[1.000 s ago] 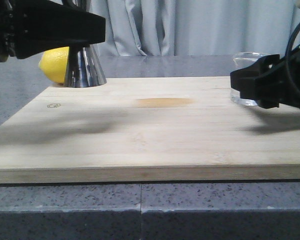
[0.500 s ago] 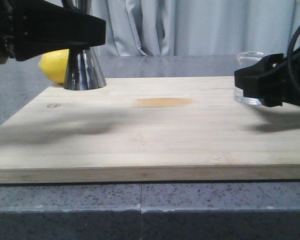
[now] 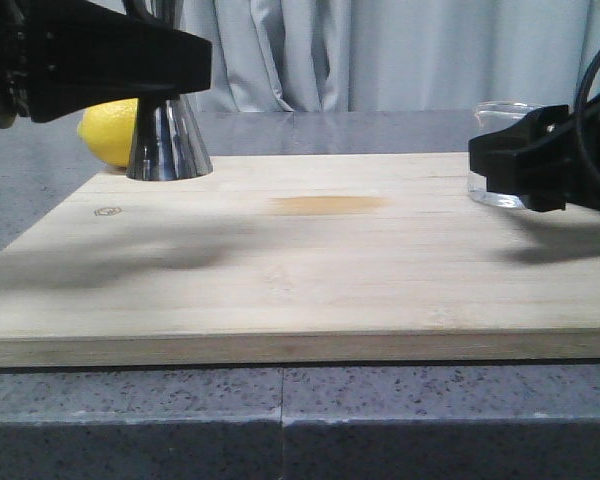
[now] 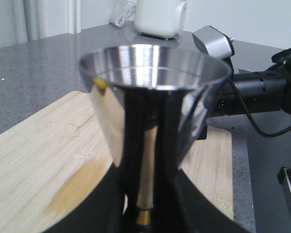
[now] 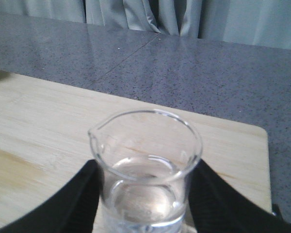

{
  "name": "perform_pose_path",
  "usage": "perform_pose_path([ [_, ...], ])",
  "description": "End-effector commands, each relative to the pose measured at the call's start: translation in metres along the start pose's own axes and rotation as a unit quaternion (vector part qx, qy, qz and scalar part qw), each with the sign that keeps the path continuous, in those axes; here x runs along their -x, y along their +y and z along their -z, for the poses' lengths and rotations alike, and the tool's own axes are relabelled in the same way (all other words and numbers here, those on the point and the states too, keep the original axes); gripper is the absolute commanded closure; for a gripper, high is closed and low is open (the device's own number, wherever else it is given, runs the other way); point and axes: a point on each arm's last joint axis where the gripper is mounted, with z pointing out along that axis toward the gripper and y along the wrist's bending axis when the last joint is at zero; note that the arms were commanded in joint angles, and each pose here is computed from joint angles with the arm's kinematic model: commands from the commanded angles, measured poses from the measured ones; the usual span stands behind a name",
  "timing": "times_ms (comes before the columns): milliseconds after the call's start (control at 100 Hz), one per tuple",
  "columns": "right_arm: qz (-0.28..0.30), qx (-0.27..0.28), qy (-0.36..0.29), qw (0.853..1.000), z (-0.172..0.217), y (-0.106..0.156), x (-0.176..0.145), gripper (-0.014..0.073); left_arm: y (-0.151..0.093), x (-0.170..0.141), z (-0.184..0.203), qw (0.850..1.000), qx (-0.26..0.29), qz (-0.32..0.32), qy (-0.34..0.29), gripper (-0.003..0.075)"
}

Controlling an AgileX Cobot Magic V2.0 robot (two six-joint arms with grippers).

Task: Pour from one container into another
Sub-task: 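Move the right gripper to the glass beaker and grasp it, then lift the glass beaker with the right gripper toward the jigger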

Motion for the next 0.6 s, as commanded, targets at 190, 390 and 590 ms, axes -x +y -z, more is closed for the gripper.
perform_pose_path([
  [190,0.003,-0.011,-0.085,0.996,-0.001,-0.003,0.022,0.0318,-0.003,0.022,0.002,0.999,-0.009,-0.013,-0.052,0.0739],
  [390,0.003,-0.011,-0.088,0.996,0.001,-0.003,0.025,0.0318,-0.003,0.022,0.002,0.999,-0.008,-0.012,-0.051,0.0739],
  [590,0.007,0.003,-0.06,0.998,0.002,-0.001,0.037,0.0318,-0.003,0.022,0.002,0.999,-0.008,-0.012,-0.051,0.0739],
])
